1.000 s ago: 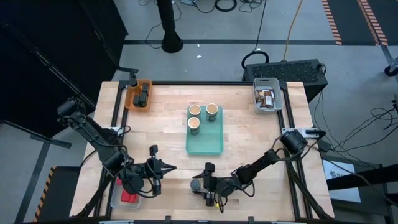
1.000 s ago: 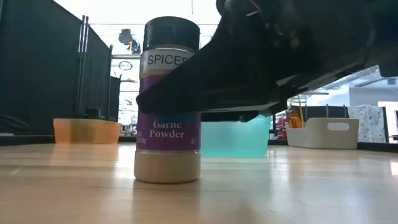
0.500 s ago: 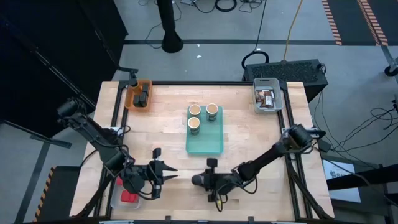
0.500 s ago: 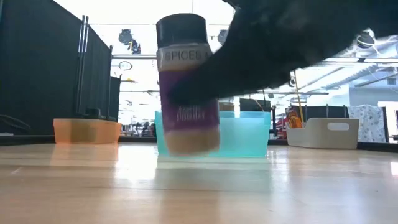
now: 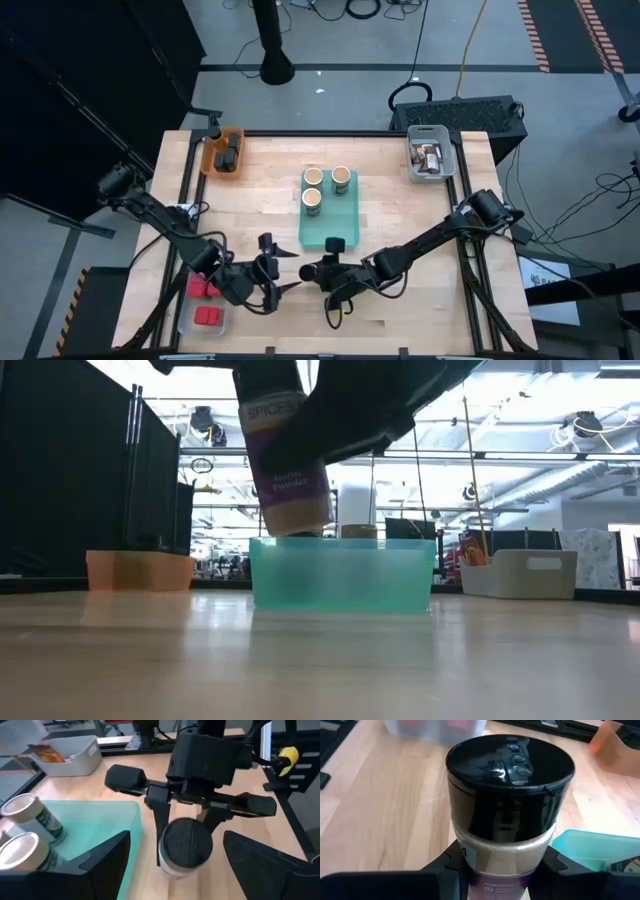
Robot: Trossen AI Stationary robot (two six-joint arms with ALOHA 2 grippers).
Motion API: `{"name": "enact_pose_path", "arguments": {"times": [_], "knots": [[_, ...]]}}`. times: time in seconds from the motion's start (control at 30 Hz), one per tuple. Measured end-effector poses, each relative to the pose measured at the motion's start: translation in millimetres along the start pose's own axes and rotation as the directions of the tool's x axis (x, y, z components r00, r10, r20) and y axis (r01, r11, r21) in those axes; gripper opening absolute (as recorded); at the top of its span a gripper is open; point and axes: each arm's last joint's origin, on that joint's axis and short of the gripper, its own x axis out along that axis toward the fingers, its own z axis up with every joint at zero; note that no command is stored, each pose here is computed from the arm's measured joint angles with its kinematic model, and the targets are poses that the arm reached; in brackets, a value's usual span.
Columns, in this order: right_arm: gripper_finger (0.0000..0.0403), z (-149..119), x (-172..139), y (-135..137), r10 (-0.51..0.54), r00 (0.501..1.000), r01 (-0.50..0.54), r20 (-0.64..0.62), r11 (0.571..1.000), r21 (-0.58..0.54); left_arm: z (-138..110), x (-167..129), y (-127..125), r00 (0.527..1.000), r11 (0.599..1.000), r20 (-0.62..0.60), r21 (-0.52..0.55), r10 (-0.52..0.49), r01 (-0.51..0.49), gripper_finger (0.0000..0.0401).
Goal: Sort spices by type
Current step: Put the black seasoning bottle into the orange bin
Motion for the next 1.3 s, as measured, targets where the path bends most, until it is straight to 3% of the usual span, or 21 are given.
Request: {"name": "enact_pose_path", "arguments": {"times": [0.33, 0.47, 0.77, 0.9, 1.07, 1.3], "knots": [[0.0116, 0.7, 2.2, -4.0, -0.009, 1.000, 0.009, 0.001, 1.000, -0.011, -12.7, 29.2, 0.8, 0.998, 1.000, -0.064, 0.012, -0.012, 0.013, 0.0322], [0.0116, 0.7, 2.2, -3.9, -0.008, 1.000, 0.009, 0.001, 1.000, -0.015, -10.6, 34.3, -3.8, 0.997, 0.998, -0.032, 0.006, -0.068, 0.068, 0.0322], [0.0116, 0.8, 2.2, -3.8, -0.007, 1.000, 0.007, 0.002, 1.000, -0.018, -16.4, 44.5, -2.1, 0.999, 0.999, -0.040, 0.031, -0.008, 0.009, 0.0319], [0.0116, 0.7, 2.2, -3.9, -0.010, 1.000, 0.010, 0.002, 1.000, -0.019, -15.4, 44.0, -1.5, 1.000, 0.998, -0.027, 0.062, 0.016, -0.015, 0.0284], [0.0120, 0.8, 2.3, -4.3, -0.013, 1.000, 0.013, 0.002, 1.000, -0.018, -15.8, 44.0, -1.6, 0.999, 0.998, -0.030, 0.067, 0.016, -0.014, 0.0208], [0.0159, 2.8, 2.3, -3.5, -0.001, 1.000, 0.001, 0.022, 1.000, 0.024, -10.1, 38.0, 1.2, 1.000, 0.999, -0.018, 0.033, 0.006, -0.006, 0.0207]]}}
